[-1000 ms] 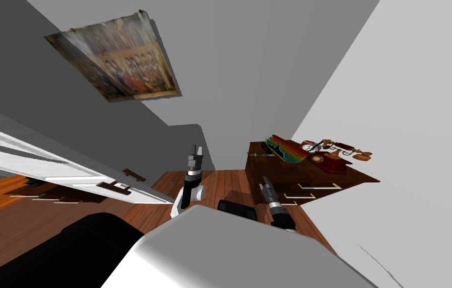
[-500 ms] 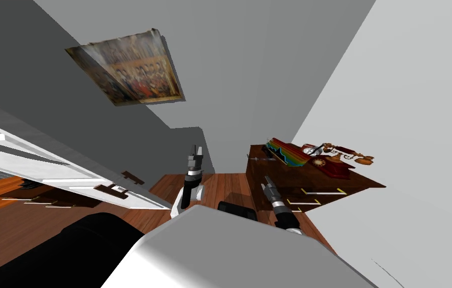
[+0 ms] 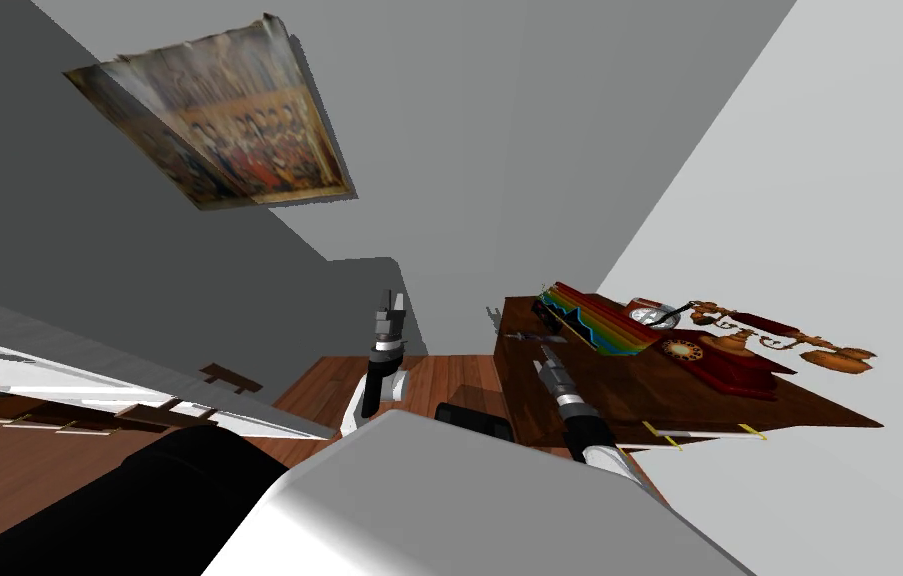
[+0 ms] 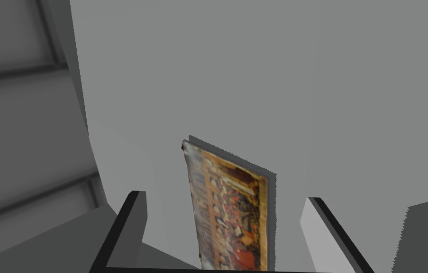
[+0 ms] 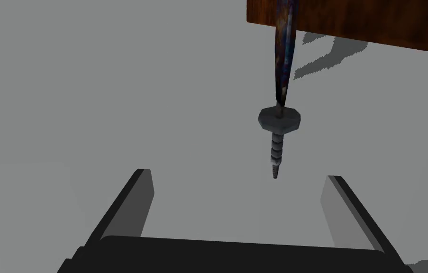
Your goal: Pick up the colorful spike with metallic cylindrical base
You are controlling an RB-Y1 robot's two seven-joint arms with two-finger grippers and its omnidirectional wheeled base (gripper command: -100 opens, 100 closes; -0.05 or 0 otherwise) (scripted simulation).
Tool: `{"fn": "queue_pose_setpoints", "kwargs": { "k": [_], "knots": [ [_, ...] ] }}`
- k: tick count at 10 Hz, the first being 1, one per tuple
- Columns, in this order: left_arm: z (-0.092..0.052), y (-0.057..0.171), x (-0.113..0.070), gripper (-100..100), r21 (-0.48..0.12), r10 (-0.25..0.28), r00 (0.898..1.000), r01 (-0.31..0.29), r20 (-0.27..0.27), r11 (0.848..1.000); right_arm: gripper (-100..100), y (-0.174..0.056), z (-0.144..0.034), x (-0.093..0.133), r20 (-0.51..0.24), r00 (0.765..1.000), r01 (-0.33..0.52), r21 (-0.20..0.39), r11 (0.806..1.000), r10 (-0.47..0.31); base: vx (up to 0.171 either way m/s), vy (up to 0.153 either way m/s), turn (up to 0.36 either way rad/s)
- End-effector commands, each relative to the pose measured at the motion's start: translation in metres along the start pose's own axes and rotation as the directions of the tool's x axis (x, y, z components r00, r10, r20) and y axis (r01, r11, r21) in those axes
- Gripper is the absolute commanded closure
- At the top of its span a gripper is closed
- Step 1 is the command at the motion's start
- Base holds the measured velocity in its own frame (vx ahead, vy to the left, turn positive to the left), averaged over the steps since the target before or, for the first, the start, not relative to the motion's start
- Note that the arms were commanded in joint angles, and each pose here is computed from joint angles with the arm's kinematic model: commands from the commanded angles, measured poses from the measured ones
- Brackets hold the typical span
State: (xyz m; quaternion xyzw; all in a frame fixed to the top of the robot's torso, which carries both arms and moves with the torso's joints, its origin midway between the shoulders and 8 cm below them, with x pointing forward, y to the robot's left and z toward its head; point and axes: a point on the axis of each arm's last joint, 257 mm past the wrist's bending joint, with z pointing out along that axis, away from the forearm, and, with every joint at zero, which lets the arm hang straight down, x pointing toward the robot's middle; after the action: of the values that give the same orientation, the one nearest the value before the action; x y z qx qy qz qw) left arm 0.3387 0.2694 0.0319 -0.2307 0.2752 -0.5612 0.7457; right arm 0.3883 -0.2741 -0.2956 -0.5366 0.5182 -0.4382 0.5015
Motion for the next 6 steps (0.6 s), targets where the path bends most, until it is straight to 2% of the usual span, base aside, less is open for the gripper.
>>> {"fn": "queue_pose_setpoints", "kwargs": {
  "k": [1,2,3,4,5,6],
  "knots": [
    [0.000,0.000,0.000,0,0.000,0.000,1.000,0.000,0.000,1.000,-100,-0.009,0.005,0.015,-0.015,1.000,0.027,0.014,1.000,-0.027,0.227,0.015,-0.009],
    [0.000,0.000,0.000,0,0.000,0.000,1.000,0.000,0.000,1.000,-100,-0.007,0.003,0.009,-0.009,1.000,0.017,0.008,1.000,-0.016,0.099,0.003,0.001],
    [0.000,0.000,0.000,0,0.000,0.000,1.000,0.000,0.000,1.000,0,-0.007,0.003,0.010,-0.010,1.000,0.019,0.010,1.000,-0.019,0.019,0.001,0.001],
    [0.000,0.000,0.000,0,0.000,0.000,1.000,0.000,0.000,1.000,-100,-0.023,0.006,0.012,-0.001,0.999,0.033,0.032,0.999,-0.033,0.066,0.054,-0.062],
    [0.000,0.000,0.000,0,0.000,0.000,1.000,0.000,0.000,1.000,-100,-0.017,0.005,0.012,-0.006,1.000,0.026,0.022,0.999,-0.026,0.040,0.036,-0.021],
    [0.000,0.000,0.000,0,0.000,0.000,1.000,0.000,0.000,1.000,100,-0.018,0.005,0.013,-0.004,1.000,0.028,0.024,0.999,-0.028,0.006,0.005,0.003]
  ]
}}
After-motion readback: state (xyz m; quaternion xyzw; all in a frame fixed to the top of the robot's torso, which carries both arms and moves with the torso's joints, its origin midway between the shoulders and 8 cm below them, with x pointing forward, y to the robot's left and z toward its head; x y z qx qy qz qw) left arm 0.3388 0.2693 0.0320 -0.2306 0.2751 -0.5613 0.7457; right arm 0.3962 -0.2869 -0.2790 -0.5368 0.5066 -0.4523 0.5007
